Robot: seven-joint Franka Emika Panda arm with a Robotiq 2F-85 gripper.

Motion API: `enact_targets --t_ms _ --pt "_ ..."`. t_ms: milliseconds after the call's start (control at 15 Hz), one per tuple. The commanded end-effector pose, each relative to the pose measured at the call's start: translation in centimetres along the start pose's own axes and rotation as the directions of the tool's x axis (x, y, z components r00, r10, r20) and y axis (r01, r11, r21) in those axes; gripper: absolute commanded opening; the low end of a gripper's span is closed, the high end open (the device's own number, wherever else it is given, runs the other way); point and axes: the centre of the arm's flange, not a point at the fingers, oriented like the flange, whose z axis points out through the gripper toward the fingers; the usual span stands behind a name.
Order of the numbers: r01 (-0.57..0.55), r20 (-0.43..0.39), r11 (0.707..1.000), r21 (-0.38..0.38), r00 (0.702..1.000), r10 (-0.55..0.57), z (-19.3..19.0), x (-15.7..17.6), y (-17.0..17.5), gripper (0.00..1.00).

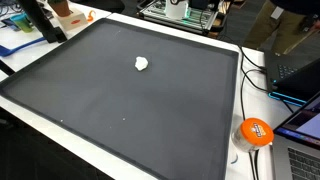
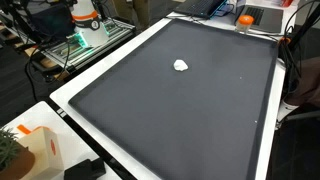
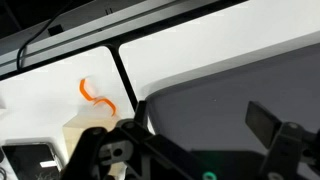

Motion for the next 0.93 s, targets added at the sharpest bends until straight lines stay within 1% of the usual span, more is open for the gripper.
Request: enact_targets --t_ms 0,200,267,400,600,867 --pt "0.0 0.0 1.0 0.0 1.0 0.0 0.0 0.0 0.0 1.0" --pt "0.0 0.001 1.0 0.0 1.0 0.0 0.0 0.0 0.0 1.0" --pt "-0.008 0.001 1.0 0.023 1.0 0.008 -0.1 0.3 -0.8 1.0" --pt "-0.025 -0.003 0.997 0.067 1.0 0.025 -0.7 1.2 -3.5 1.0" --pt "-0.003 -0.012 0.993 0.116 1.0 0.004 -1.6 2.5 -8.2 1.0" --pt "0.062 -0.023 0.993 0.099 0.998 -0.06 -3.9 4.8 -15.0 1.0"
